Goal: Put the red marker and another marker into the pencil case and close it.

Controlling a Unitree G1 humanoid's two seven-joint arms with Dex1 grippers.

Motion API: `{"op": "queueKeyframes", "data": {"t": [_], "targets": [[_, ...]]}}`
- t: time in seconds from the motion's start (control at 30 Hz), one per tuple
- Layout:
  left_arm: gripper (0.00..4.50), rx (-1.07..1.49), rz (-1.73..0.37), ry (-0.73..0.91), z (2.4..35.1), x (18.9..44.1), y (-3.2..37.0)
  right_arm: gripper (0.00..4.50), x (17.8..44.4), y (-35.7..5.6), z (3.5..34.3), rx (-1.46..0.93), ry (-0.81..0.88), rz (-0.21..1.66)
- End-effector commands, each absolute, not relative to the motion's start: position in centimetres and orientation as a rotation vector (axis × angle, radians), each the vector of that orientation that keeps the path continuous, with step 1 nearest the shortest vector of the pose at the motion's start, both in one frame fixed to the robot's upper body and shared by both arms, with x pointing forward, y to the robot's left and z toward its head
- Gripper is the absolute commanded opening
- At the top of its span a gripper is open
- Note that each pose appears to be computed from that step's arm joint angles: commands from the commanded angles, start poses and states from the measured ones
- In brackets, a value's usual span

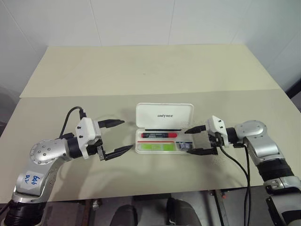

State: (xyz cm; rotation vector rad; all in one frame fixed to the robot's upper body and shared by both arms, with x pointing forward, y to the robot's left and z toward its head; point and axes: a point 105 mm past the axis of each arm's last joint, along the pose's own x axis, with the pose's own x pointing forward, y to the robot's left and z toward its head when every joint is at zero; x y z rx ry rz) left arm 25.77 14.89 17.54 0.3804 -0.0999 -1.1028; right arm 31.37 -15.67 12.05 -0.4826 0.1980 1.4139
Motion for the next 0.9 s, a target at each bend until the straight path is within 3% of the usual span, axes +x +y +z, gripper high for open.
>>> {"op": "queueKeyframes", "data": {"t": [0.03,0.23,0.47,0.63,0.73,0.9], "targets": [[4.50,0.389,-1.100,-0.121,18.2,25.8,15.2,4.46,31.0,-15.1,15.1,-0.463,0.089,1.414],[4.50,0.384,-1.093,-0.117,18.3,25.8,15.9,4.46,29.8,-15.7,16.9,-0.434,0.074,1.384],[4.50,0.400,-0.949,-0.174,19.8,27.0,18.4,4.46,31.2,-20.4,20.5,-0.473,0.046,1.198],[4.50,0.386,-0.949,-0.179,19.9,27.2,19.1,4.46,31.2,-21.2,20.8,-0.485,0.055,1.191],[3.92,0.378,-0.967,-0.186,20.0,27.1,19.1,4.50,30.7,-21.0,20.5,-0.499,0.068,1.221],[2.22,0.372,-0.967,-0.183,19.9,27.2,19.4,4.50,30.2,-21.1,19.8,-0.586,0.099,1.275]]}}
